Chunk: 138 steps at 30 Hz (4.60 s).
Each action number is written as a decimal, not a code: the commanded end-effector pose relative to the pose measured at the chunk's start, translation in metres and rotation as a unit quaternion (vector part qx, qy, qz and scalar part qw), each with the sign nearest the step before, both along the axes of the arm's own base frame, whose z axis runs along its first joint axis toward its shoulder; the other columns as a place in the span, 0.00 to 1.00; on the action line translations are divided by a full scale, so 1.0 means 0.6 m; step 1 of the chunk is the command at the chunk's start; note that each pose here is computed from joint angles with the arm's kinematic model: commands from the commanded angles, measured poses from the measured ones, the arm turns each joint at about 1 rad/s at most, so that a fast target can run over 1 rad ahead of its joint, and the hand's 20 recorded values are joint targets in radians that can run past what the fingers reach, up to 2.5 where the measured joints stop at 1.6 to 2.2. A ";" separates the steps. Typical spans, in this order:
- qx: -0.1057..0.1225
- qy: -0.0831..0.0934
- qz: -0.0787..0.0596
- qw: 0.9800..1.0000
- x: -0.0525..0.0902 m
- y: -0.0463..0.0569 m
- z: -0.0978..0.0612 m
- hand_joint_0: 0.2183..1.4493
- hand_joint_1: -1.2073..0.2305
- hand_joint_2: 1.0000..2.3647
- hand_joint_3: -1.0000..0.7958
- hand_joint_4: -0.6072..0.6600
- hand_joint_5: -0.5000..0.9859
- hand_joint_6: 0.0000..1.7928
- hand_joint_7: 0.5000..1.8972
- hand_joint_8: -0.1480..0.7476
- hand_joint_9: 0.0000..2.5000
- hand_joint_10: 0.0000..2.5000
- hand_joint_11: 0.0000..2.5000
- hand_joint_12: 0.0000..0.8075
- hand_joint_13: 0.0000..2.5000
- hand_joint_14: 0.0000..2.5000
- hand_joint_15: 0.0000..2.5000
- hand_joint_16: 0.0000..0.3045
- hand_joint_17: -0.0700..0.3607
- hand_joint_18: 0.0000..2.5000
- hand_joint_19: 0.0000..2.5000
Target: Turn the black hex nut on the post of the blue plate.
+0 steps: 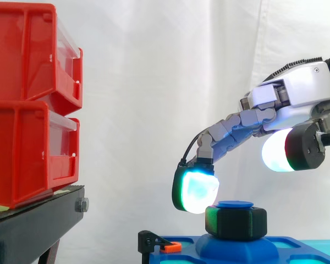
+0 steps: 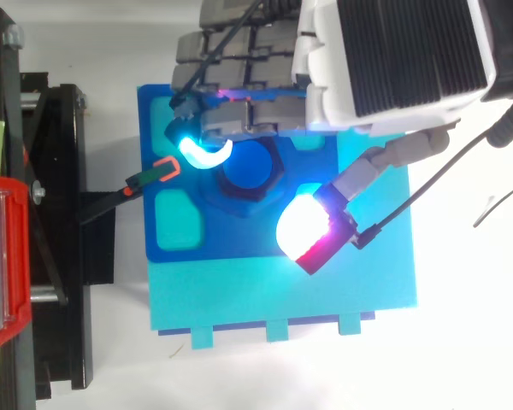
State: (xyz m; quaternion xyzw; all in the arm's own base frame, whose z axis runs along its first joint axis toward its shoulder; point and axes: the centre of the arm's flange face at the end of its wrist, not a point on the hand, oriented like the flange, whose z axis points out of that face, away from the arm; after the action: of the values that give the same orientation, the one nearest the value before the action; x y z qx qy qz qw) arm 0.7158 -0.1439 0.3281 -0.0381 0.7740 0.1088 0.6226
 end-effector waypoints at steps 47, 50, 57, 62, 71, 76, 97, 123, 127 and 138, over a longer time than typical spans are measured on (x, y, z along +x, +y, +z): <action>-0.001 -0.043 0.014 0.999 0.030 0.071 0.002 0.23 0.28 0.00 0.28 0.62 0.19 0.28 0.27 0.46 0.12 0.00 0.00 0.48 0.10 0.00 0.02 0.16 0.42 0.06 0.07; -0.001 -0.045 0.012 0.999 0.032 0.074 -0.002 0.24 0.28 0.00 0.28 0.61 0.19 0.28 0.28 0.45 0.12 0.00 0.00 0.48 0.10 0.00 0.02 0.16 0.42 0.07 0.08; -0.004 -0.052 0.007 0.999 0.035 0.078 -0.002 0.25 0.28 0.00 0.28 0.61 0.19 0.28 0.28 0.45 0.11 0.00 0.00 0.48 0.10 0.00 0.02 0.16 0.42 0.08 0.08; -0.002 -0.041 0.006 0.999 0.048 0.078 -0.041 0.25 0.28 0.00 0.28 0.62 0.19 0.28 0.29 0.45 0.11 0.00 0.00 0.48 0.11 0.00 0.02 0.16 0.42 0.08 0.08; -0.002 -0.031 0.004 1.000 0.044 0.075 -0.045 0.25 0.29 0.00 0.28 0.62 0.19 0.28 0.29 0.45 0.11 0.00 0.00 0.48 0.11 0.00 0.02 0.16 0.42 0.09 0.08; -0.003 -0.031 0.003 1.000 0.043 0.069 -0.045 0.25 0.30 0.00 0.28 0.62 0.19 0.28 0.30 0.45 0.11 0.00 0.00 0.48 0.11 0.00 0.02 0.16 0.42 0.09 0.08; -0.004 -0.031 -0.006 0.999 0.038 0.041 -0.045 0.27 0.31 0.00 0.30 0.61 0.19 0.28 0.31 0.45 0.11 0.00 0.00 0.47 0.11 0.00 0.02 0.16 0.41 0.09 0.09; -0.004 -0.028 -0.007 1.000 0.035 0.035 -0.044 0.25 0.28 0.00 0.28 0.61 0.19 0.28 0.32 0.45 0.11 0.00 0.00 0.48 0.11 0.00 0.02 0.16 0.41 0.09 0.08; -0.004 -0.024 -0.008 1.000 0.034 0.034 -0.047 0.24 0.28 0.00 0.28 0.61 0.19 0.28 0.32 0.45 0.11 0.00 0.00 0.48 0.11 0.00 0.02 0.16 0.42 0.09 0.08; -0.004 -0.020 -0.008 1.000 0.033 0.033 -0.048 0.27 0.25 0.00 0.28 0.60 0.19 0.28 0.34 0.44 0.11 0.00 0.00 0.47 0.11 0.00 0.02 0.15 0.41 0.09 0.08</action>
State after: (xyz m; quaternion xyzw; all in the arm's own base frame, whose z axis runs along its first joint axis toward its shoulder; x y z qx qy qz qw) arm 0.7356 -0.1234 0.2994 -0.0371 0.7618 0.1003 0.6389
